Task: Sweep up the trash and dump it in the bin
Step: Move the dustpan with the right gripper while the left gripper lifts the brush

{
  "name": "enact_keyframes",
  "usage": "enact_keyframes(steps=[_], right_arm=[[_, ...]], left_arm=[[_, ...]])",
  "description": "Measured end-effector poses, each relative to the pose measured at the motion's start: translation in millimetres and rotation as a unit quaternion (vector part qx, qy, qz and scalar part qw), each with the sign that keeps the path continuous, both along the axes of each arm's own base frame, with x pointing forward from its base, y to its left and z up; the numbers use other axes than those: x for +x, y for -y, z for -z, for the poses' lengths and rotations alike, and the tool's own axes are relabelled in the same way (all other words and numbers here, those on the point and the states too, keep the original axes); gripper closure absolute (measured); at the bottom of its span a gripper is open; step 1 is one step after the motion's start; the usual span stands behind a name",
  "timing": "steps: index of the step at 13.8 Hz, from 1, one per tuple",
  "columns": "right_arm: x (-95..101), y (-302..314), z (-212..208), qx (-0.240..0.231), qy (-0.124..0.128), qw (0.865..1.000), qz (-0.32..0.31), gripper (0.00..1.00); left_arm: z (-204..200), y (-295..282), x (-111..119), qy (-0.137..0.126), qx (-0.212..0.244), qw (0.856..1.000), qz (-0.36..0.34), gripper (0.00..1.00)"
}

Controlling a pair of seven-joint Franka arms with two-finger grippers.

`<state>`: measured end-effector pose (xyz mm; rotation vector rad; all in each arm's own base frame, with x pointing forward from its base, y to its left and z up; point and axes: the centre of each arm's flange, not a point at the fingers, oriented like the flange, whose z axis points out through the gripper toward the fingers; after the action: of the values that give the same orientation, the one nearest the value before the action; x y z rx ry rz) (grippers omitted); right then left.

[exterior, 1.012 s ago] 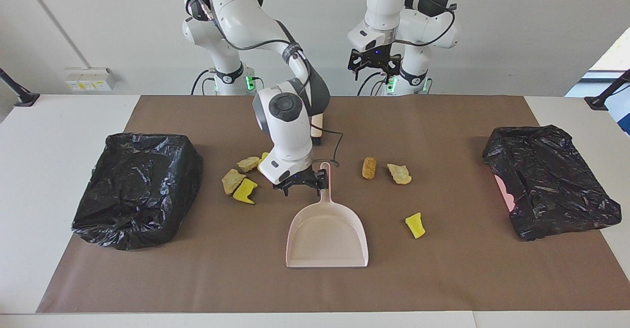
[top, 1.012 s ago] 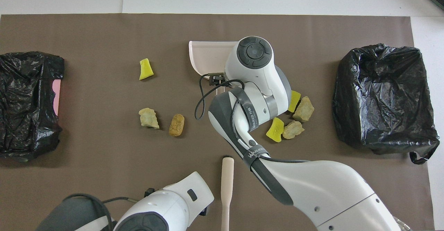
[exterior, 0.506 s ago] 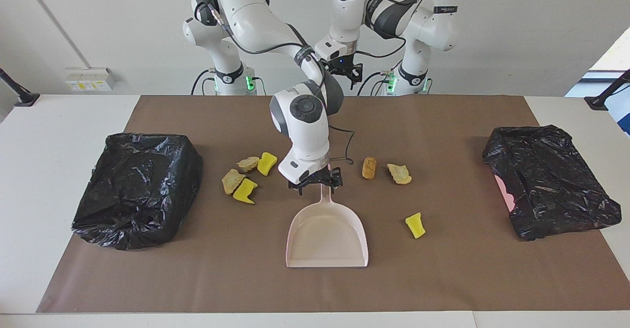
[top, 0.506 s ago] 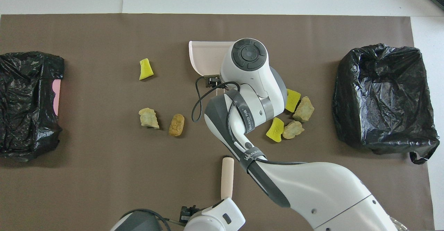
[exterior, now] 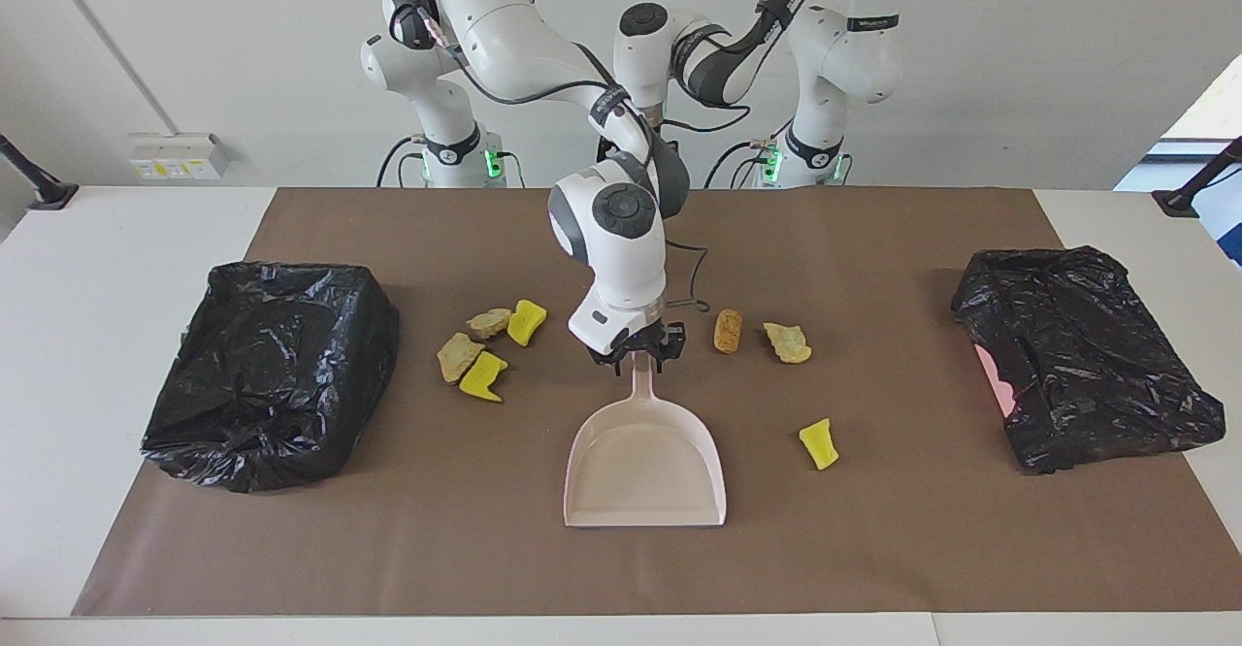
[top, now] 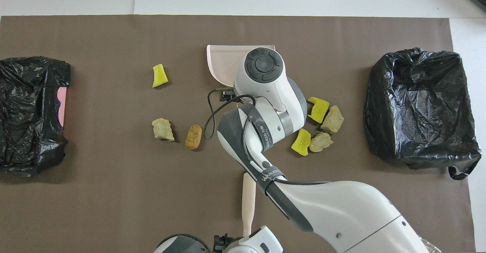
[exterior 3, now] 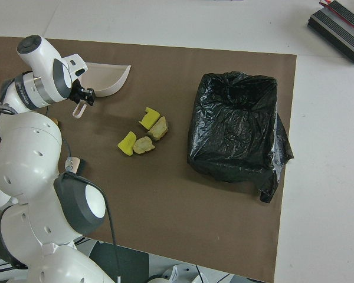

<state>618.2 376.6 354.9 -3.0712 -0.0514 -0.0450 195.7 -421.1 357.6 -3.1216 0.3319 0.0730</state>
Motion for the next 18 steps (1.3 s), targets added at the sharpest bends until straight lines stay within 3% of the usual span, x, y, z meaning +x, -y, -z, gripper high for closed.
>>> enact_keyframes(steps=[2,4,6,8,10,11,15,16,18], right_arm=[[-0.7,2.7,-1.8,-0.004,-0.004,1.0,0.0,0.68],[0.3,12.1,-5.0,-0.016,-0.013,0.999,-0.025,0.68],[5.6,23.7,-20.9,-0.016,-0.003,0.997,-0.072,0.68],[14.6,49.9,-54.3,-0.011,0.016,0.988,-0.155,0.68],[18.1,85.8,-92.8,-0.011,0.02,0.978,-0.206,0.68],[17.4,102.1,-108.6,-0.011,0.018,0.973,-0.231,0.68],[10.6,153.8,-132.2,-0.011,-0.013,0.924,-0.383,0.68],[10.3,160.4,-128.6,-0.009,-0.017,0.909,-0.415,0.68],[8.7,173.1,-114.7,-0.005,-0.028,0.878,-0.478,0.68]], left_arm=[[4.1,-0.4,-6.1,-0.003,0.004,1.0,0.004,0.0],[5.7,0.2,-9.9,-0.005,0.005,1.0,0.005,0.0],[6.4,0.0,-10.7,-0.009,0.003,1.0,0.001,0.02],[7.2,-0.2,-11.3,-0.016,0.001,1.0,-0.005,0.05],[12.0,-0.5,-12.2,-0.026,0.001,1.0,-0.013,0.16],[14.7,0.6,-11.7,-0.029,-0.001,0.999,-0.017,0.17],[18.2,3.2,-10.1,-0.029,-0.006,0.999,-0.021,0.69],[17.2,3.8,-9.3,-0.028,-0.008,0.999,-0.022,0.74],[10.7,6.6,-4.2,-0.026,-0.015,0.999,-0.025,0.74]])
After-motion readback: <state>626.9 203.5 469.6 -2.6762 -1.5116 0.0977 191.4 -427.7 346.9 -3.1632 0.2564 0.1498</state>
